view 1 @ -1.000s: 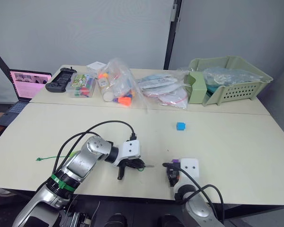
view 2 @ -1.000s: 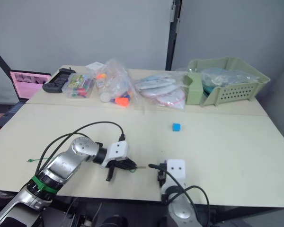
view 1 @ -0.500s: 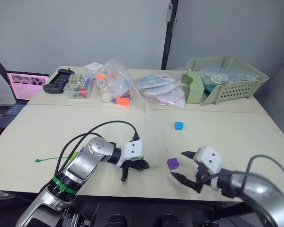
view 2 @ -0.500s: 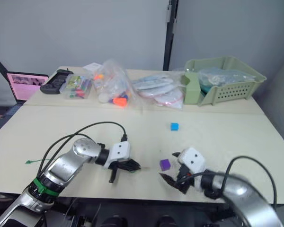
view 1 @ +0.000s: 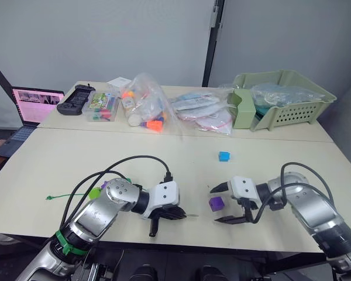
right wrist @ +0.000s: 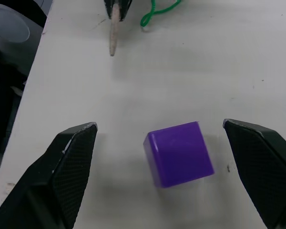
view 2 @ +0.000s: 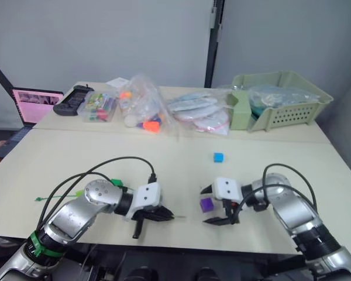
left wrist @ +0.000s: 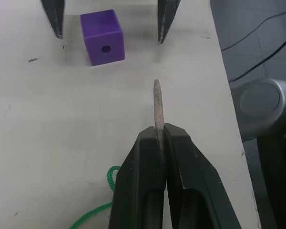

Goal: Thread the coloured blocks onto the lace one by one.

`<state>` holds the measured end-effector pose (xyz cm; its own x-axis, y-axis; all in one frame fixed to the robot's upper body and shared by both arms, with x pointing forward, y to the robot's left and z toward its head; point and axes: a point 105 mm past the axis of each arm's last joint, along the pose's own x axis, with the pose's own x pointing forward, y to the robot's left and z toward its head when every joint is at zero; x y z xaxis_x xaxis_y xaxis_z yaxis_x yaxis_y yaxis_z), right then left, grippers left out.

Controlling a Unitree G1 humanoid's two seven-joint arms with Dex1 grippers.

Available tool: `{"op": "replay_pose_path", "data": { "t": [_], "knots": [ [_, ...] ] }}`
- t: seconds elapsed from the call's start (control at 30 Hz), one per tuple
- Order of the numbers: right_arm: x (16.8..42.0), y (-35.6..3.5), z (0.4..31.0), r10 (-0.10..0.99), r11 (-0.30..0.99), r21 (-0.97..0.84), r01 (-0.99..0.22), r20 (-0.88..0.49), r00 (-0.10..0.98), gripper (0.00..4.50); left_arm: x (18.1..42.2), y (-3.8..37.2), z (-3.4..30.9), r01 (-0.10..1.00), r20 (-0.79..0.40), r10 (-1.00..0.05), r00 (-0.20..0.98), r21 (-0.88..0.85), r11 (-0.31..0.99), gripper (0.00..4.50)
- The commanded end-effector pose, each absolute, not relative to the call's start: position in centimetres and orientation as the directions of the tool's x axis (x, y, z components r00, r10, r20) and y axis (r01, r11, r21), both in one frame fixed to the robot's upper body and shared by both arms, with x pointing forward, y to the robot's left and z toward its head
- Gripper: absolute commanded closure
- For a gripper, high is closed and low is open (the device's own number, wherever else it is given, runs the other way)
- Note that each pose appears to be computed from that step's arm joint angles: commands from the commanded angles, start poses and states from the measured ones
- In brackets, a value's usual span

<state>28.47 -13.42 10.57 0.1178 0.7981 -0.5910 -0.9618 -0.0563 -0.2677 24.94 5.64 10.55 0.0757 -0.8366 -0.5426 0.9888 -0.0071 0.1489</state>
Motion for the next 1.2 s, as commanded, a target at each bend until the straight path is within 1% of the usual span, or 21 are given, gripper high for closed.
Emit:
{"op": "replay_pose_path", "data": {
  "t": [0.03,0.17,0.27,0.3,0.5,0.6,0.87,1.2],
  "knots": [
    [29.6,-13.9,10.6,0.793,-0.050,-0.254,-0.966,-0.598,0.116,0.73,25.1,5.3,11.4,0.982,-0.536,-0.835,0.126,0.190,0.026,4.50],
    [29.7,-13.7,10.4,0.803,-0.036,-0.236,-0.971,-0.585,0.112,2.07,25.6,4.7,11.4,0.979,-0.558,-0.814,0.160,0.197,0.057,4.50],
    [29.4,-13.5,9.8,0.802,-0.005,-0.216,-0.976,-0.584,0.125,3.19,25.7,4.1,11.3,0.977,-0.569,-0.802,0.182,0.198,0.081,4.50],
    [29.1,-13.5,9.5,0.804,0.009,-0.204,-0.979,-0.581,0.129,3.31,25.7,4.0,11.3,0.976,-0.576,-0.795,0.188,0.199,0.087,4.50],
    [28.2,-13.0,9.4,0.810,0.033,-0.186,-0.982,-0.570,0.136,3.31,26.3,3.7,11.2,0.971,-0.598,-0.771,0.220,0.209,0.116,4.50],
    [27.6,-11.9,9.4,0.813,0.020,-0.187,-0.982,-0.568,0.125,3.31,27.6,3.1,11.5,0.958,-0.599,-0.755,0.266,0.250,0.139,4.50],
    [27.2,-11.3,9.0,0.799,0.019,-0.189,-0.982,-0.588,0.129,3.31,26.9,2.3,11.5,0.968,-0.605,-0.763,0.229,0.226,0.112,4.50],
    [27.3,-11.0,9.1,0.795,0.022,-0.190,-0.982,-0.592,0.132,3.31,27.0,1.7,11.5,0.968,-0.603,-0.764,0.231,0.224,0.115,4.50]
  ]
}}
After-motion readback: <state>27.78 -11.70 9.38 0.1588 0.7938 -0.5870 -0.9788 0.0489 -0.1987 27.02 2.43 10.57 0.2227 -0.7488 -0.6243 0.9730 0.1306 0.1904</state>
